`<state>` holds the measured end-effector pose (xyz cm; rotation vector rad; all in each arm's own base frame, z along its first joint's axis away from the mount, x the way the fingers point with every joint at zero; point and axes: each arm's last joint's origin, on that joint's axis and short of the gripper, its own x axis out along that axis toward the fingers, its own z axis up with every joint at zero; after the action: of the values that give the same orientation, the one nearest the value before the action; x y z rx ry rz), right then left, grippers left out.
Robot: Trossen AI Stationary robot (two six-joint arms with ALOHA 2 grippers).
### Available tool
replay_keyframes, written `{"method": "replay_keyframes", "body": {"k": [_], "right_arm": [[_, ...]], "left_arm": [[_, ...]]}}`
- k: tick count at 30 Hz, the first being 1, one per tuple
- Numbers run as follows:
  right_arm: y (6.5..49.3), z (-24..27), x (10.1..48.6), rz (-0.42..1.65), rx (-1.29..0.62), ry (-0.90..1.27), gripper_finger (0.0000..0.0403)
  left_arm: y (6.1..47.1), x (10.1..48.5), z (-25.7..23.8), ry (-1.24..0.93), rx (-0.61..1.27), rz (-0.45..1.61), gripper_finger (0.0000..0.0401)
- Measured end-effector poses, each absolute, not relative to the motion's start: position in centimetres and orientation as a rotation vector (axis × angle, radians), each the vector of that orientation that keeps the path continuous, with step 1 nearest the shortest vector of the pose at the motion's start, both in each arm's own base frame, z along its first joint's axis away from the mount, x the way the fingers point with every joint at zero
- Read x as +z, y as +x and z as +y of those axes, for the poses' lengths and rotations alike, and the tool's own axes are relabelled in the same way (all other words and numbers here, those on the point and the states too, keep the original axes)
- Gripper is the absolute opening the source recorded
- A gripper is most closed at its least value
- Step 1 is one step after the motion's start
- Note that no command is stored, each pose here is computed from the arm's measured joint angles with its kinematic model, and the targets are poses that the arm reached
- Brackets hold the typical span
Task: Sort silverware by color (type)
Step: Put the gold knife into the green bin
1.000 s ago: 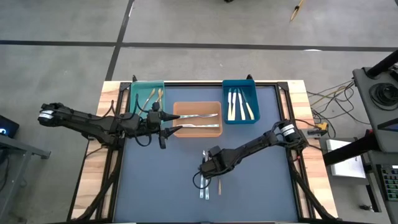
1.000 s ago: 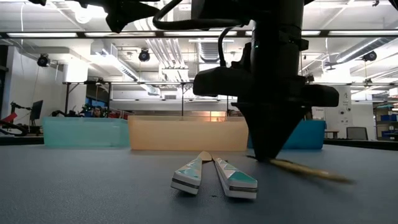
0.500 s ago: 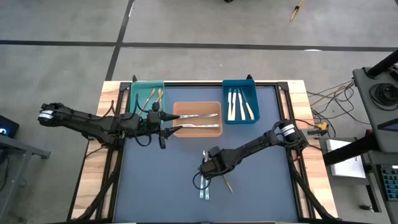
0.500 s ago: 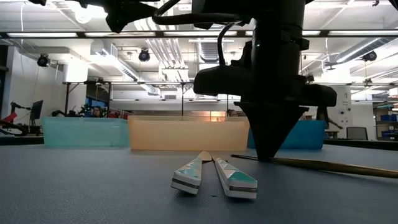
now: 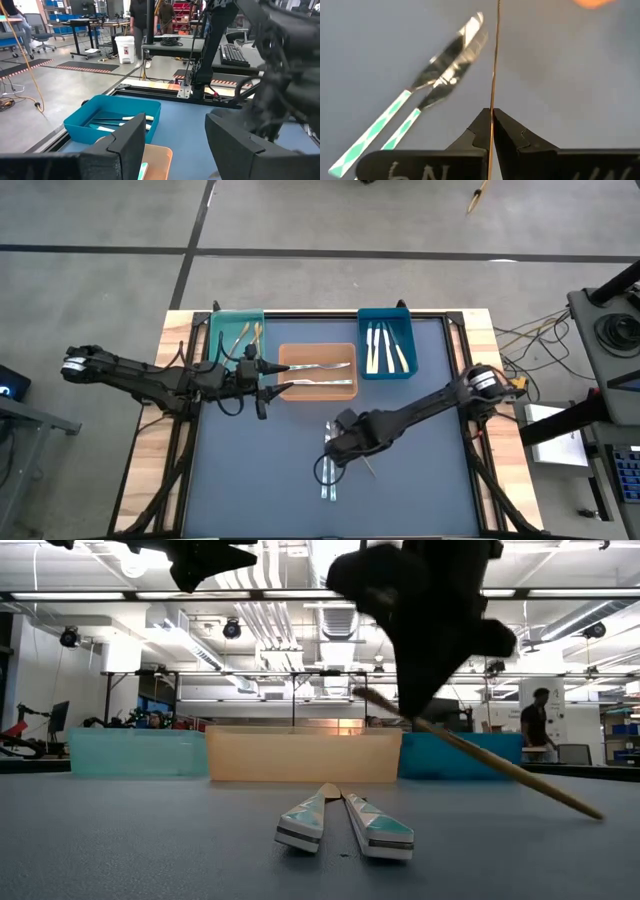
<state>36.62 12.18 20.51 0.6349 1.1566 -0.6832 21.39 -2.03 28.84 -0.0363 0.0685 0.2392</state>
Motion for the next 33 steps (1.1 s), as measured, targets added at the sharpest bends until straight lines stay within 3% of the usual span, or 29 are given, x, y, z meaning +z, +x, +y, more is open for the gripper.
{"method": "replay_keyframes", "body": {"k": [13, 21, 26, 33], "right_arm": [[35.3, 11.4, 23.1, 0.945, -0.569, 0.429, 0.0008], [33.7, 10.7, 21.5, 0.742, -0.428, 0.409, 0.0008], [32.9, 10.4, 20.4, 0.613, -0.357, 0.417, 0.0008], [32.1, 10.0, 19.2, 0.607, -0.371, 0.404, 0.0008]], "left_arm": [[21.4, 28.8, -2.1, 0.015, 0.210, 0.076, 0.0187], [21.3, 27.8, -3.2, 0.141, -0.185, 0.143, 0.0187], [21.9, 26.4, -3.3, 0.160, -0.195, 0.184, 0.0187], [24.5, 23.5, -3.4, 0.175, -0.183, 0.157, 0.0187]]}}
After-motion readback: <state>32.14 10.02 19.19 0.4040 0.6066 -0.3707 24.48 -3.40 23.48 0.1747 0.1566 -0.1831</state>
